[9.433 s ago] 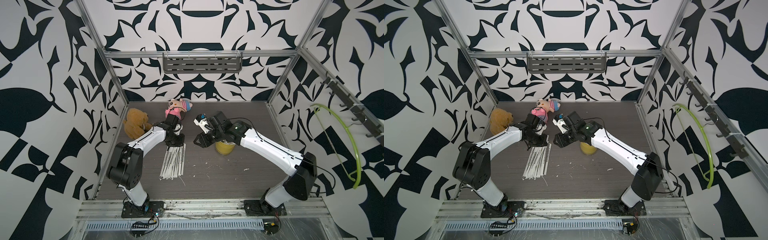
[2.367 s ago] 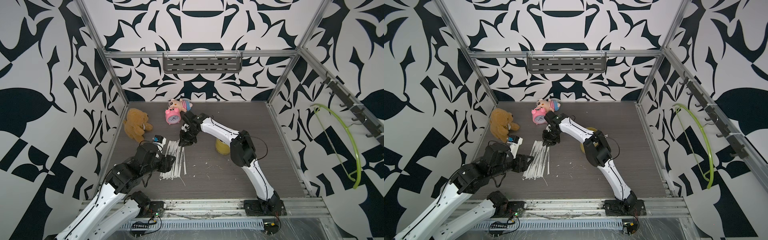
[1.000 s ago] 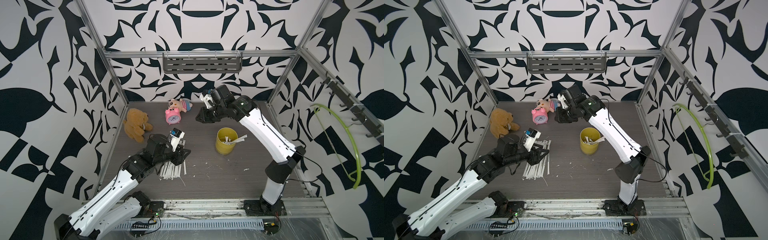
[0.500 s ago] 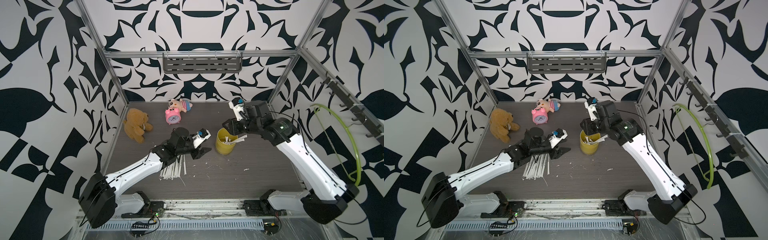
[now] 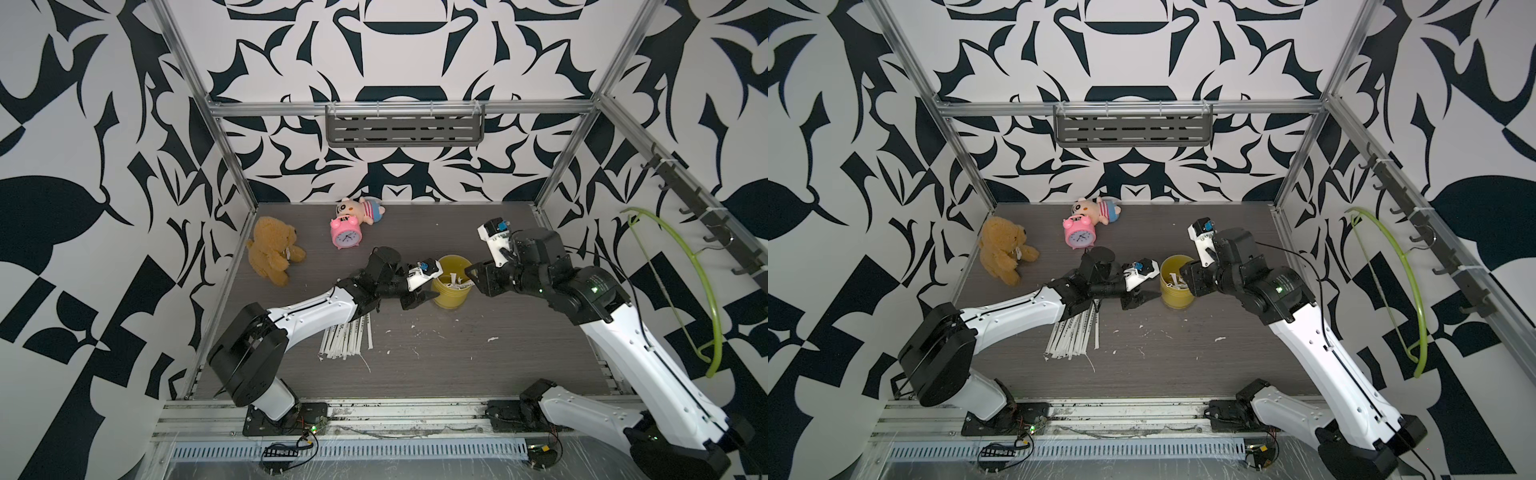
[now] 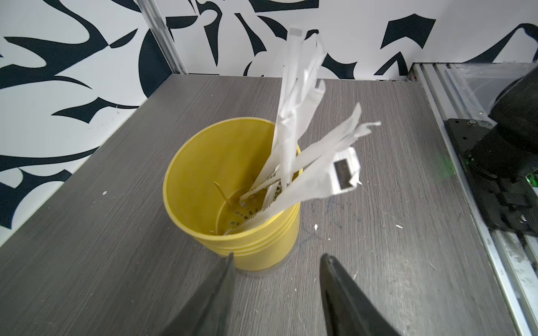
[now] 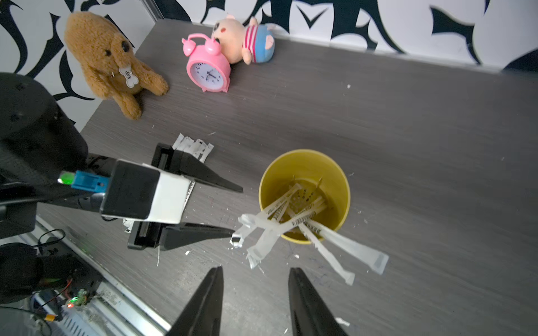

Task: Take the straws out of the storage container
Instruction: Pick up the straw from the container.

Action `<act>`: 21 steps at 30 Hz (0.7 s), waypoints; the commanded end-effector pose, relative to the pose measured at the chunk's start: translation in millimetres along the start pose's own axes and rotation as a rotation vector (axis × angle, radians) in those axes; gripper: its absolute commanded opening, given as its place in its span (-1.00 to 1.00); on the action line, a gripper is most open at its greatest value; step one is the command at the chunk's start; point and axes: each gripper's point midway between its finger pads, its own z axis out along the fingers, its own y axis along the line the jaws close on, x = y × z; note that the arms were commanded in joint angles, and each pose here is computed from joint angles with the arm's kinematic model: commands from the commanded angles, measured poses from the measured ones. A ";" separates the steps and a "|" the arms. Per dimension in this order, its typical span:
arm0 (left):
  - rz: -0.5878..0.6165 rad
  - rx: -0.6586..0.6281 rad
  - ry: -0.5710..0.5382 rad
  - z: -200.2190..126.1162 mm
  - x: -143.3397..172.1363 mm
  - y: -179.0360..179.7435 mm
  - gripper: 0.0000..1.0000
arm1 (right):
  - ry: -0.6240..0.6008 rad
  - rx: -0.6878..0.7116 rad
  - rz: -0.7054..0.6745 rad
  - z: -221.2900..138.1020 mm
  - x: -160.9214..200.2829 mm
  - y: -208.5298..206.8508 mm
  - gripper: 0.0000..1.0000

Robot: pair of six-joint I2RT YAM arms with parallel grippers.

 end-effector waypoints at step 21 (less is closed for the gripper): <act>0.133 0.030 -0.032 30.3 -23.3 -7.3 -0.56 | 0.041 -0.045 0.013 6.4 30.8 1.9 0.08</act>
